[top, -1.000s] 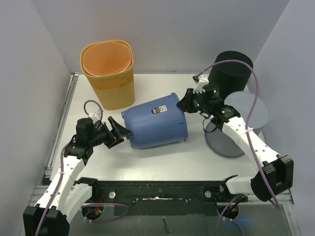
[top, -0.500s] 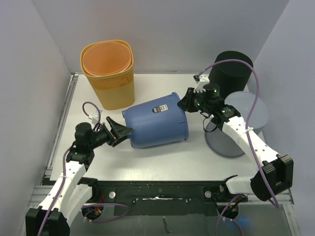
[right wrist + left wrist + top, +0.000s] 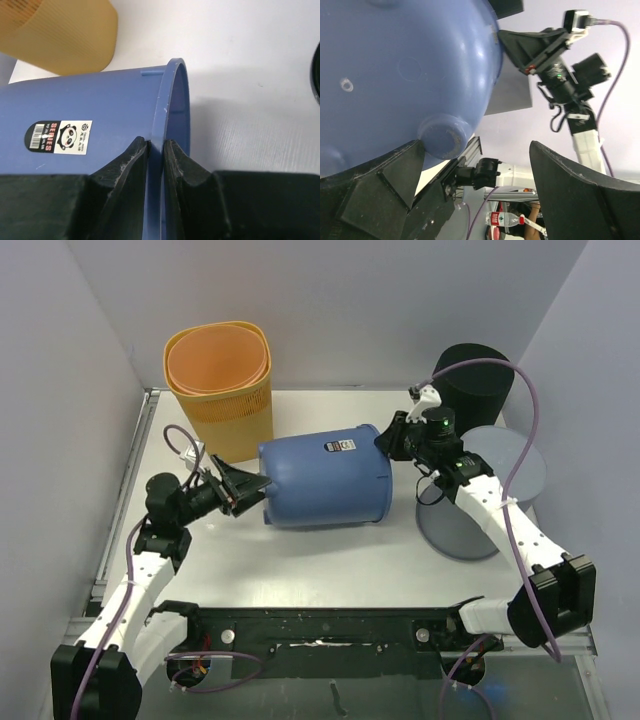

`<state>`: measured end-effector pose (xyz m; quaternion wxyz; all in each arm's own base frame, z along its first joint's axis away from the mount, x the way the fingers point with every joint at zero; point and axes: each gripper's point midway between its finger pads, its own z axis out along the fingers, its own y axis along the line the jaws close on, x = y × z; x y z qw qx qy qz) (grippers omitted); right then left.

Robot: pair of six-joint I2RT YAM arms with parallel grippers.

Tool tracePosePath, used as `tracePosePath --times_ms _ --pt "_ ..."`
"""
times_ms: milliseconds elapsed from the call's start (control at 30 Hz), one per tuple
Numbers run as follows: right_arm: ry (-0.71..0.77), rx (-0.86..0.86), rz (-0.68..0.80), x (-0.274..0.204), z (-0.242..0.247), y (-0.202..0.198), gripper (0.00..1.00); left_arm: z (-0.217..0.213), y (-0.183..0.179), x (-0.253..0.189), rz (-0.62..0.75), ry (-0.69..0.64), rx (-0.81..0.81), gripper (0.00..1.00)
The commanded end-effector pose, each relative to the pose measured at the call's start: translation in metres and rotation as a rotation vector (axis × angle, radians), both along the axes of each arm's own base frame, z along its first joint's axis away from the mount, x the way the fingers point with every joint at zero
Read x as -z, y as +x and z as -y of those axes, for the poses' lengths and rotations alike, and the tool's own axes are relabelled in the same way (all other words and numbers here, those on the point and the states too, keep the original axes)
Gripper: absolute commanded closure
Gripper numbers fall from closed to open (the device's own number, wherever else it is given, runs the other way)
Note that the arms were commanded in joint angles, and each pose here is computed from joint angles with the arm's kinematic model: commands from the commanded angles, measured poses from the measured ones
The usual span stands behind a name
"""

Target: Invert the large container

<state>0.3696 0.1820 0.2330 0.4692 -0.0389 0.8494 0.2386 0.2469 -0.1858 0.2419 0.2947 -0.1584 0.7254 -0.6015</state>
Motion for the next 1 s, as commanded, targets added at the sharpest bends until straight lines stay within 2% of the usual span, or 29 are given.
tracePosePath --times_ms 0,233,333,467,667,967 --pt "-0.004 -0.122 -0.242 0.060 -0.021 -0.042 1.00 0.014 -0.015 -0.121 0.378 -0.128 0.116 0.15" --pt "0.045 -0.085 -0.257 0.064 -0.022 -0.036 1.00 0.030 -0.015 -0.172 0.512 -0.179 0.152 0.15" --pt "0.061 -0.053 -0.270 0.068 -0.020 -0.034 0.93 0.045 -0.013 -0.179 0.543 -0.211 0.170 0.15" --pt "0.083 -0.035 -0.272 0.069 -0.022 -0.032 0.87 0.071 -0.010 -0.165 0.529 -0.224 0.240 0.14" --pt "0.068 0.005 -0.265 0.070 -0.017 -0.024 0.67 0.095 -0.005 -0.150 0.508 -0.237 0.293 0.14" --pt "0.034 0.039 -0.253 0.072 -0.012 -0.015 0.61 0.132 -0.011 -0.142 0.492 -0.289 0.382 0.14"
